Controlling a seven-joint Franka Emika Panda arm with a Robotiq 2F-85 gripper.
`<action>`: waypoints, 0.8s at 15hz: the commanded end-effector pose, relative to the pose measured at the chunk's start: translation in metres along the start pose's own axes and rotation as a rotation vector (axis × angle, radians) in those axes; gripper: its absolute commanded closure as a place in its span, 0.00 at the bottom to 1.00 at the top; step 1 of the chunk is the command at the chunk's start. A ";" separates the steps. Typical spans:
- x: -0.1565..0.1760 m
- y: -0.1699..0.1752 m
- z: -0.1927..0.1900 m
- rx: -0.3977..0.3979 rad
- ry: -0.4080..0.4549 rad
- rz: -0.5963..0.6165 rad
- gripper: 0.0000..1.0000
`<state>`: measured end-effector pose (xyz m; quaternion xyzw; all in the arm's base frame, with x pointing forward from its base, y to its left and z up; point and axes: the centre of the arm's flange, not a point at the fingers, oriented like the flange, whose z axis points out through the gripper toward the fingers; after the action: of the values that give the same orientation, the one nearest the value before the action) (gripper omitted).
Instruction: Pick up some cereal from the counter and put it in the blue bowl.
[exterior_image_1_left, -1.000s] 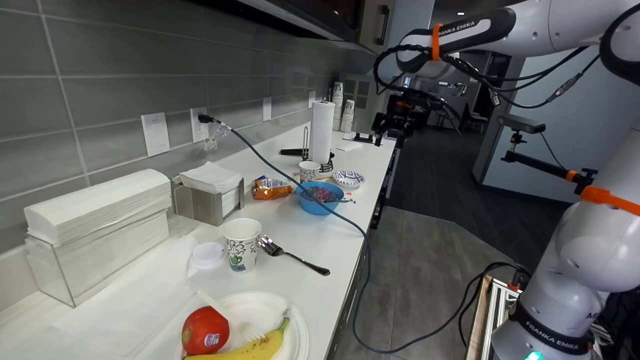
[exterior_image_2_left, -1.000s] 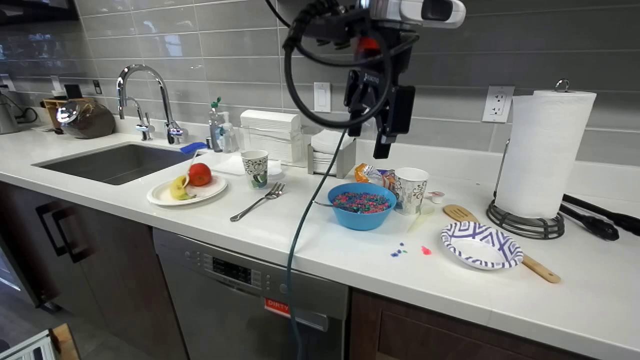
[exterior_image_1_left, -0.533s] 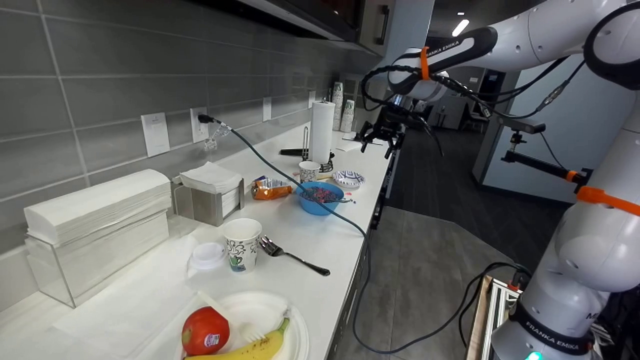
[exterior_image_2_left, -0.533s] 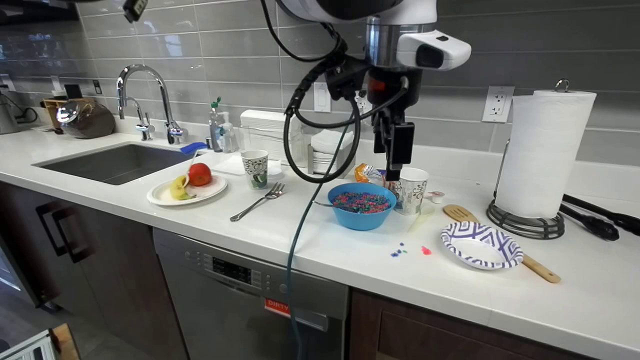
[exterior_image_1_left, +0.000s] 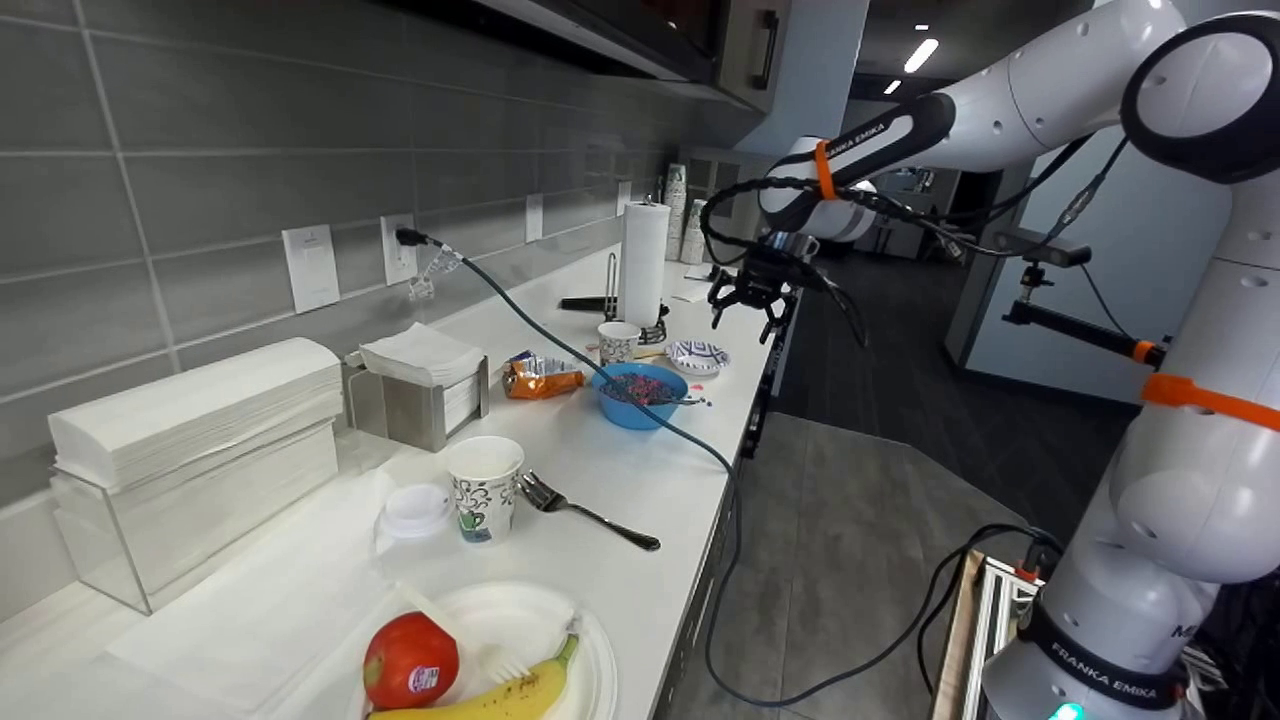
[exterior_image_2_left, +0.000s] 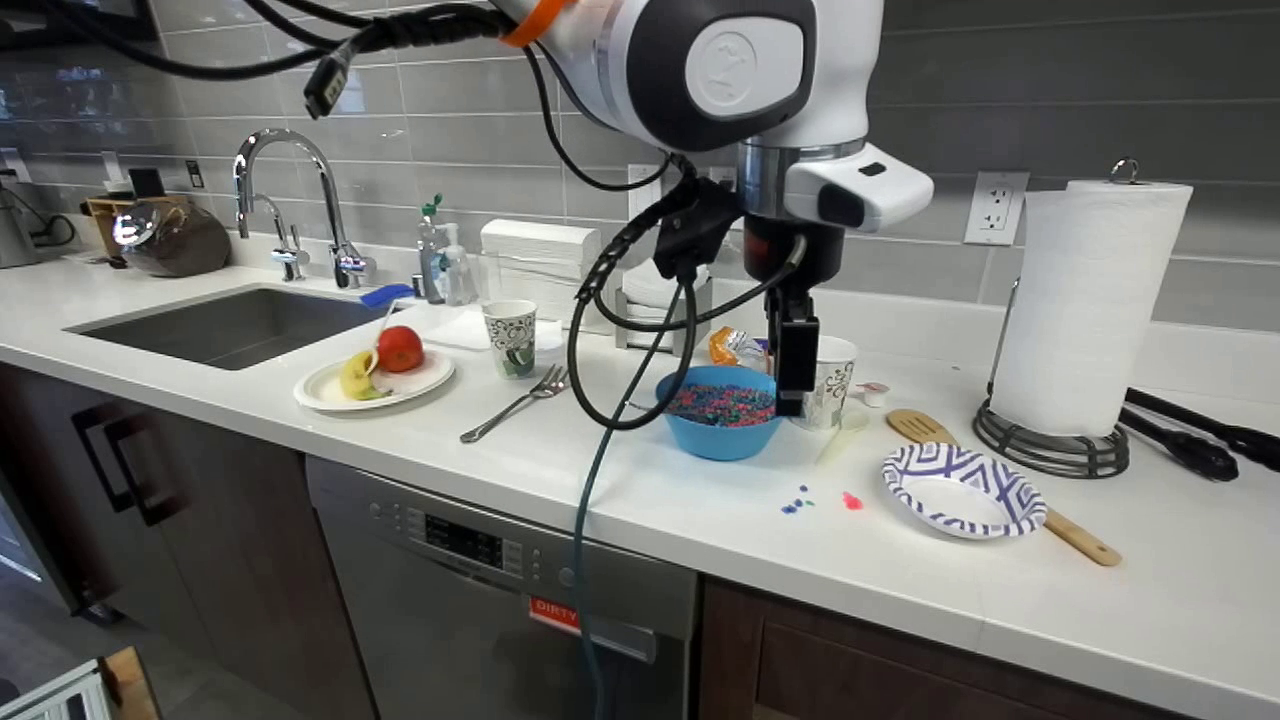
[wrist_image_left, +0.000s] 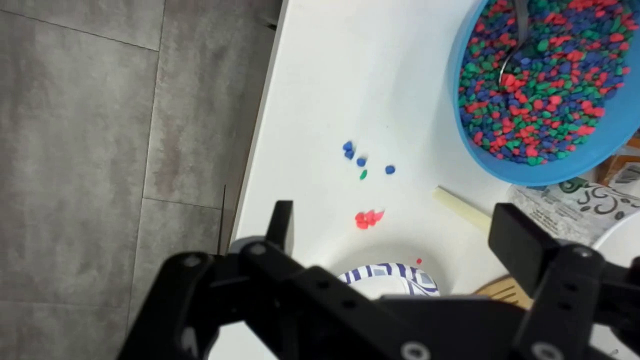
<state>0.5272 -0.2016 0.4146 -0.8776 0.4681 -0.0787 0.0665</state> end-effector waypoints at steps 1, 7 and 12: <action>0.004 0.003 0.029 -0.008 -0.020 0.046 0.00; 0.023 -0.002 0.066 -0.054 -0.016 0.076 0.00; 0.040 -0.012 0.090 -0.085 0.010 0.109 0.00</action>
<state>0.5564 -0.2177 0.3456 -0.8610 0.5039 -0.0550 0.0417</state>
